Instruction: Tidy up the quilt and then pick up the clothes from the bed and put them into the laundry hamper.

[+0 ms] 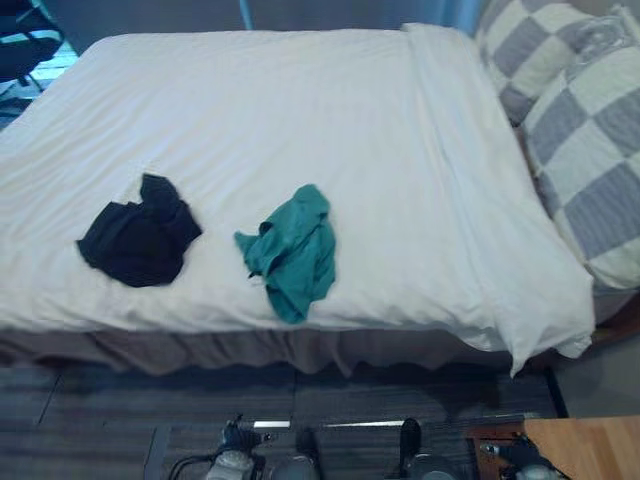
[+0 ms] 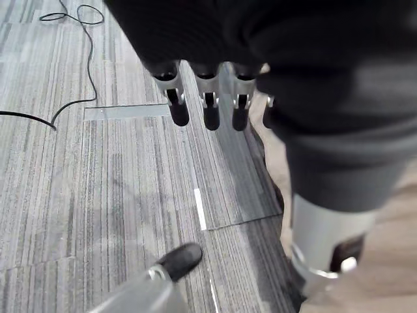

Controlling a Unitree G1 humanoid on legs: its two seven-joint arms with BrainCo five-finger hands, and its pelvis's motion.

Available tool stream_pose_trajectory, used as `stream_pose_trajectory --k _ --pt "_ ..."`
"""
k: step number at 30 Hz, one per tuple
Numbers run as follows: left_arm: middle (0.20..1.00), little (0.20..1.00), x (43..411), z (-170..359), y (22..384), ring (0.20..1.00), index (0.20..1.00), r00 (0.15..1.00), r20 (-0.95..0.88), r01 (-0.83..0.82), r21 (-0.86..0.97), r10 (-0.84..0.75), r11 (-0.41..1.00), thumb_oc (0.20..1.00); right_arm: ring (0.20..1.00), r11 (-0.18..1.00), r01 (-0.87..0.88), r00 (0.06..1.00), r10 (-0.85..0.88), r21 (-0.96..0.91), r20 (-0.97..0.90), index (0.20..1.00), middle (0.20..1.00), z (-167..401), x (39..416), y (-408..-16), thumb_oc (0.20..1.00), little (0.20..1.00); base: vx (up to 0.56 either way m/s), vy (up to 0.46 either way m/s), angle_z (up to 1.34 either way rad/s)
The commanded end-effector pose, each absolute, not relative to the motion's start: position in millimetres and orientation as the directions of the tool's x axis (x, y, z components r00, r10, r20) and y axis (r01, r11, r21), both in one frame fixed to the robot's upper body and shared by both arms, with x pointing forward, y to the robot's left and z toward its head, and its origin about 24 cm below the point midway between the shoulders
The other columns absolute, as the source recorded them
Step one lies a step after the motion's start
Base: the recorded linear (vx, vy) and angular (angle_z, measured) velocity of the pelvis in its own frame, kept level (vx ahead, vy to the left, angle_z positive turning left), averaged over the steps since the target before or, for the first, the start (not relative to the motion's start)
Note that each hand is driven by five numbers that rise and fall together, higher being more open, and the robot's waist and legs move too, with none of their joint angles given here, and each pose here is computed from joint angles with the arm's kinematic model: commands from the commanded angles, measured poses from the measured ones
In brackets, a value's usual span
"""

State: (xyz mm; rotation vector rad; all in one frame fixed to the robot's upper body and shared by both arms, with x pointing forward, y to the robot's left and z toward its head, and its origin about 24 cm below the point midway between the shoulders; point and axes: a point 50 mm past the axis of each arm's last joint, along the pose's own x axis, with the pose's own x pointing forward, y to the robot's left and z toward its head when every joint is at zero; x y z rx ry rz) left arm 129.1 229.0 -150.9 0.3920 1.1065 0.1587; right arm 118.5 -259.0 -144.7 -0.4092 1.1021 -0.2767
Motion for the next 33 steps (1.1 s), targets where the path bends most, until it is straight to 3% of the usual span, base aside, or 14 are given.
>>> stream_pose_trajectory --k 1,8,17,21,28,33 --pt "1.0 1.0 140.5 -144.3 240.5 1.0 1.0 0.491 -0.801 0.101 0.442 0.342 0.891 1.0 1.0 0.902 -0.107 0.451 -0.331 -0.418 -0.829 1.0 1.0 -145.1 130.9 -248.0 1.0 1.0 -0.03 0.786 0.32" --pt "1.0 1.0 152.8 -142.2 231.8 1.0 1.0 0.511 -0.799 0.104 0.424 0.317 0.9 1.0 1.0 0.93 -0.06 0.402 -0.311 -0.364 -0.861 1.0 1.0 -152.7 117.6 -236.9 1.0 1.0 0.02 0.52 0.37" --pt "1.0 1.0 173.6 -133.2 232.4 1.0 1.0 0.565 -0.778 0.248 0.476 0.273 0.844 1.0 1.0 0.904 -0.214 0.563 -0.194 -0.369 -0.803 1.0 1.0 -143.2 157.7 -200.0 1.0 1.0 0.1 0.45 0.11" --pt "1.0 1.0 184.4 -131.0 208.6 1.0 1.0 0.631 -0.75 0.296 0.467 0.197 0.833 1.0 1.0 0.842 -0.334 0.637 -0.131 -0.424 -0.76 1.0 1.0 -131.9 182.8 -192.4 1.0 1.0 0.22 0.212 0.34" --pt "1.0 1.0 204.0 -121.7 190.3 1.0 1.0 0.704 -0.689 0.285 0.498 0.174 0.819 1.0 1.0 0.762 -0.401 0.678 -0.126 -0.508 -0.724 1.0 1.0 -123.2 204.6 -186.2 1.0 1.0 0.14 0.236 -0.16" --pt "1.0 1.0 207.0 -121.0 180.5 1.0 1.0 0.716 -0.685 0.354 0.522 0.134 0.776 1.0 1.0 0.804 -0.361 0.657 -0.14 -0.473 -0.74 1.0 1.0 -127.8 196.0 -185.0 1.0 1.0 0.16 0.33 -0.9"
